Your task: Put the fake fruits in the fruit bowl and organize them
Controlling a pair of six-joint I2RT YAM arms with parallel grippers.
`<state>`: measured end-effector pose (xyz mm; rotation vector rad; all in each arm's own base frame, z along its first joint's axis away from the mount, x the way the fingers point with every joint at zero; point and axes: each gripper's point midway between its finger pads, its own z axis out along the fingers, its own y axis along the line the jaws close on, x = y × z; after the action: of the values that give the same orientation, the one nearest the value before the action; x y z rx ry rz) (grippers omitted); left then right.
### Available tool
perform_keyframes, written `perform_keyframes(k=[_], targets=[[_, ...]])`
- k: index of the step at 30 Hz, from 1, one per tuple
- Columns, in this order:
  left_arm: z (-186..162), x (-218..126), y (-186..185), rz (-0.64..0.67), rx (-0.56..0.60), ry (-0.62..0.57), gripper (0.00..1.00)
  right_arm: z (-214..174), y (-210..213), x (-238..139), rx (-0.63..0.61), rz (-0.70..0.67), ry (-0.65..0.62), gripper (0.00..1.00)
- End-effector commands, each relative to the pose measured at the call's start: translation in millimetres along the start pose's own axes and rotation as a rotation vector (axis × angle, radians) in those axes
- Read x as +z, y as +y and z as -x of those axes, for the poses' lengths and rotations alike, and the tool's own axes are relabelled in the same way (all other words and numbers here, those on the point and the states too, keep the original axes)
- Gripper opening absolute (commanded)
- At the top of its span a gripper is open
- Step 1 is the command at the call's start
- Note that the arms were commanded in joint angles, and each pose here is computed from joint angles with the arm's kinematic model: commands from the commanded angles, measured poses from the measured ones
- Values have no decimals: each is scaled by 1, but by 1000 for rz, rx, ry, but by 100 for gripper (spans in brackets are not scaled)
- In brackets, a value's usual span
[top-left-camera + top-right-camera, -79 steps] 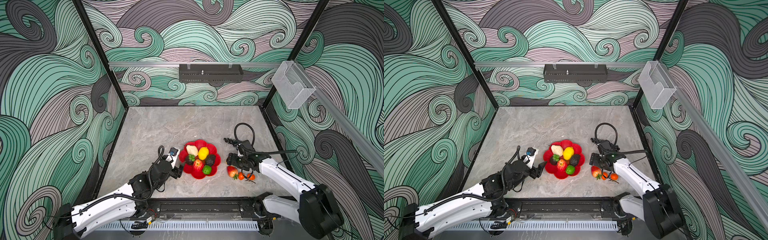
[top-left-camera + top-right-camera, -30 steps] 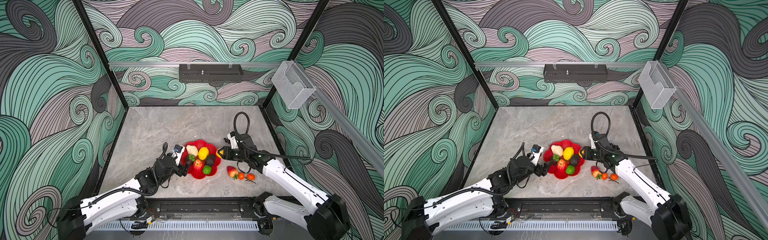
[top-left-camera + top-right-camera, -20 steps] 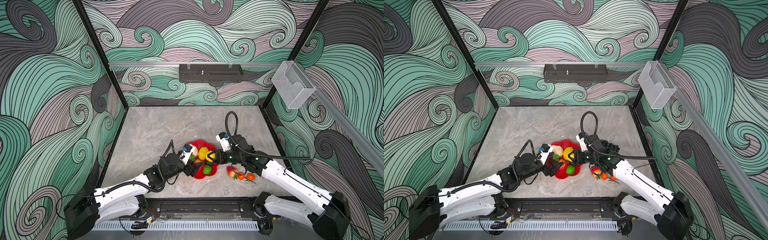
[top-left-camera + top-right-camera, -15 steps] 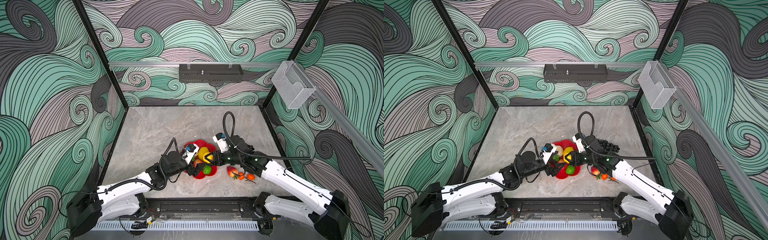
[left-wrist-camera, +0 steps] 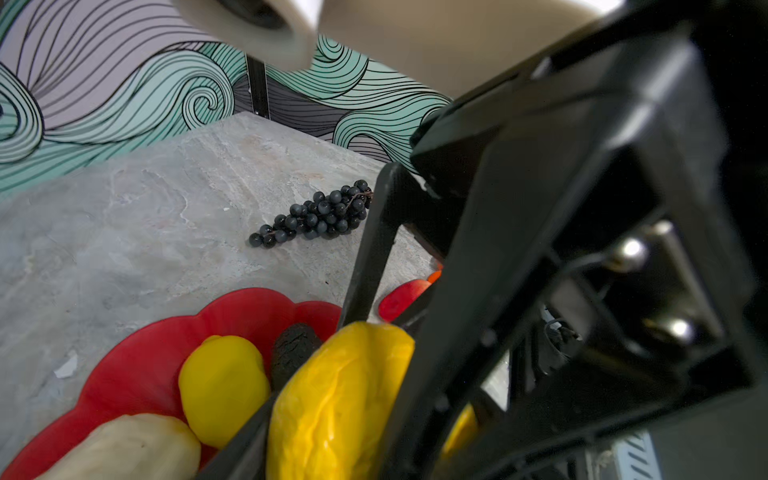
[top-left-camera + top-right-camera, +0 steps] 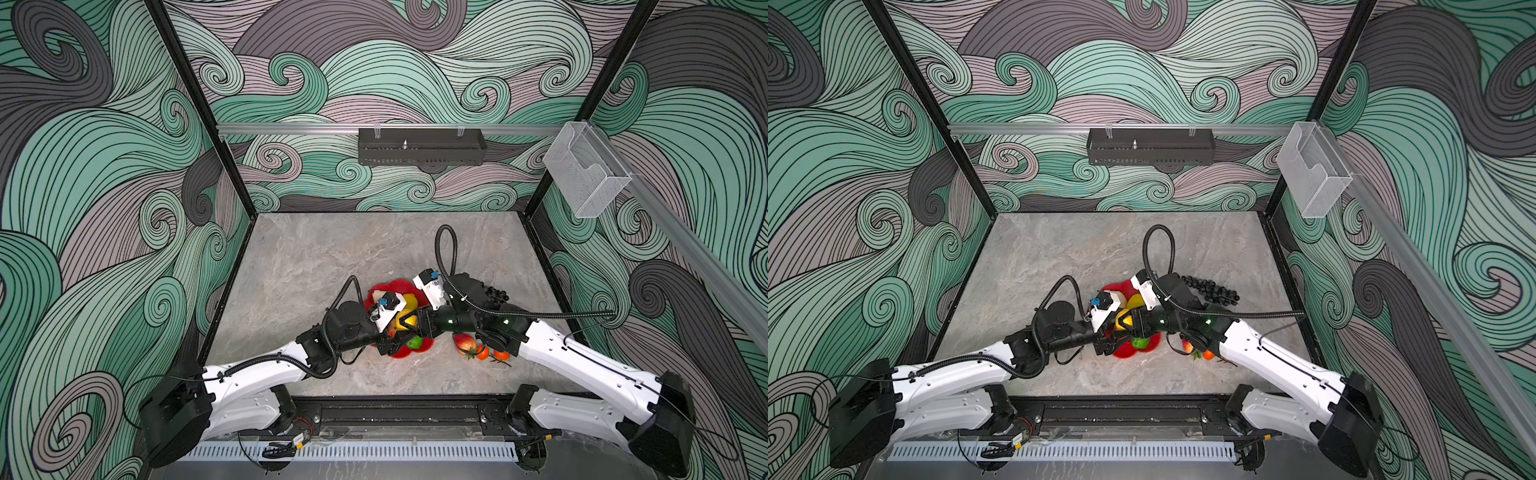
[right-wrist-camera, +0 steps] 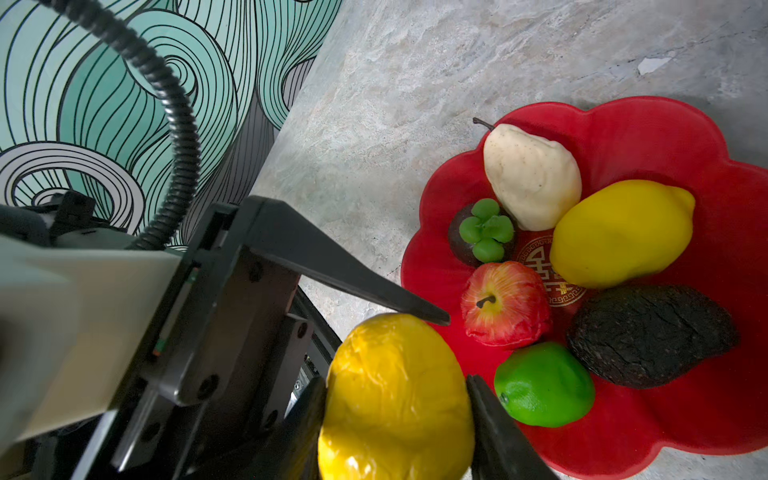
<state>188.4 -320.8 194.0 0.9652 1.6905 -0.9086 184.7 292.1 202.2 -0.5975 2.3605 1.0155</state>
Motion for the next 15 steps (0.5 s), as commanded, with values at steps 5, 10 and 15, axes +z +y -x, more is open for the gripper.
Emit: perform_keyframes(k=[5, 10, 15], targets=[[27, 2, -2, -10, 27, -56, 50, 11, 11, 1, -32, 18, -24, 51], [31, -1, 7, 41, -10, -83, 48, 13, 5, -2, -26, -18, -40, 61], [33, -6, 27, 158, -116, -109, 48, 22, -13, -20, -43, -138, -117, 81]])
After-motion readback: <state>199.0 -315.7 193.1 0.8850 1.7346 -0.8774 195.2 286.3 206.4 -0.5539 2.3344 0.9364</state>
